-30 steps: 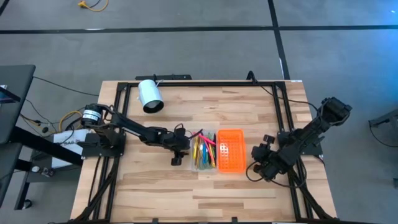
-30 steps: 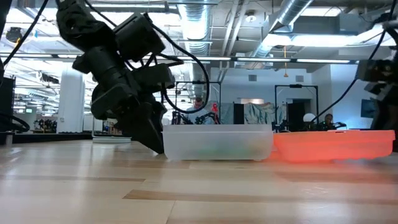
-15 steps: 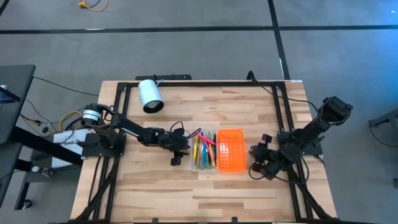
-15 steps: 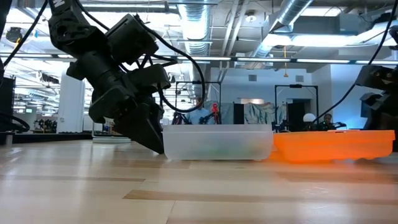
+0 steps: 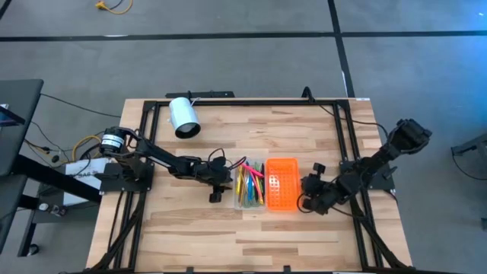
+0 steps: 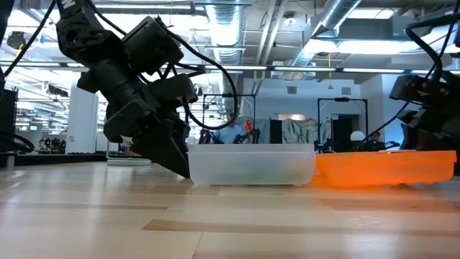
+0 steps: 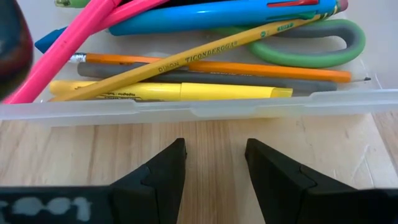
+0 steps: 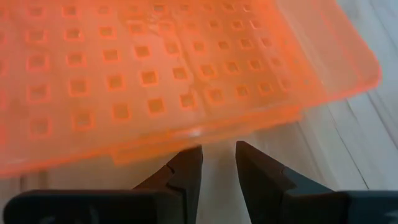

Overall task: Pick & place school supplies into a supply box
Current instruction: Close the supply box

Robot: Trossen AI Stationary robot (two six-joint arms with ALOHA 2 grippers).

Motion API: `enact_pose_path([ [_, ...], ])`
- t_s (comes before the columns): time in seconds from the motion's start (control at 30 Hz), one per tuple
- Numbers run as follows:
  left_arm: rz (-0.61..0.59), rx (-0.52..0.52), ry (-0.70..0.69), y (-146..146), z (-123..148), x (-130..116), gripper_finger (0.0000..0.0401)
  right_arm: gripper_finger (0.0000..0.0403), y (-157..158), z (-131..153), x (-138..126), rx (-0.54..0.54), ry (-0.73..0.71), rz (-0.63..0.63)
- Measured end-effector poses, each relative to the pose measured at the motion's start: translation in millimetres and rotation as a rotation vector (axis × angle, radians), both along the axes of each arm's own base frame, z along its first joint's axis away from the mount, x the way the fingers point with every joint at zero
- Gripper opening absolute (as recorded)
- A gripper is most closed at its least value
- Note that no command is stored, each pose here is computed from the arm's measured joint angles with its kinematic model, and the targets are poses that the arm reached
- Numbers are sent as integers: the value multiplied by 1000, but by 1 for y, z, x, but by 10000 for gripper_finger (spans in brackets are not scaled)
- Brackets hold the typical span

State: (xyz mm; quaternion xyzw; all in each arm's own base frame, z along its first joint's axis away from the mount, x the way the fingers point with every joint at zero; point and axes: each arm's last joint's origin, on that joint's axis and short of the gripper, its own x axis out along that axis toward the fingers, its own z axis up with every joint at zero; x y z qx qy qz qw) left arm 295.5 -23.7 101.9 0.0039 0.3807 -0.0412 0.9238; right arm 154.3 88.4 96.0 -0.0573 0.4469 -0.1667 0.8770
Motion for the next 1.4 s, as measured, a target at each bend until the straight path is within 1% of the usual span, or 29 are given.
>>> enact_pose_path([
  [0.2, 0, 0, 0, 0, 0, 0, 161, 98, -3, 1, 5, 3, -11, -2],
  [0.53, 0, 0, -1, 0, 0, 0, 161, 98, -3, 1, 5, -5, -18, -5],
  [0.63, 0, 0, -2, 0, 0, 0, 161, 98, -2, 4, 7, -21, -13, 3],
  [0.83, 1, -1, -8, 0, 1, 1, 161, 98, 3, 15, 17, -61, -18, 36],
  [1.1, 8, -4, -13, 0, 1, 1, 161, 98, 4, 26, 25, -82, 13, 25],
  [1.4, 10, -7, -13, 0, 1, 1, 161, 98, 10, 46, 35, -113, 27, 37],
])
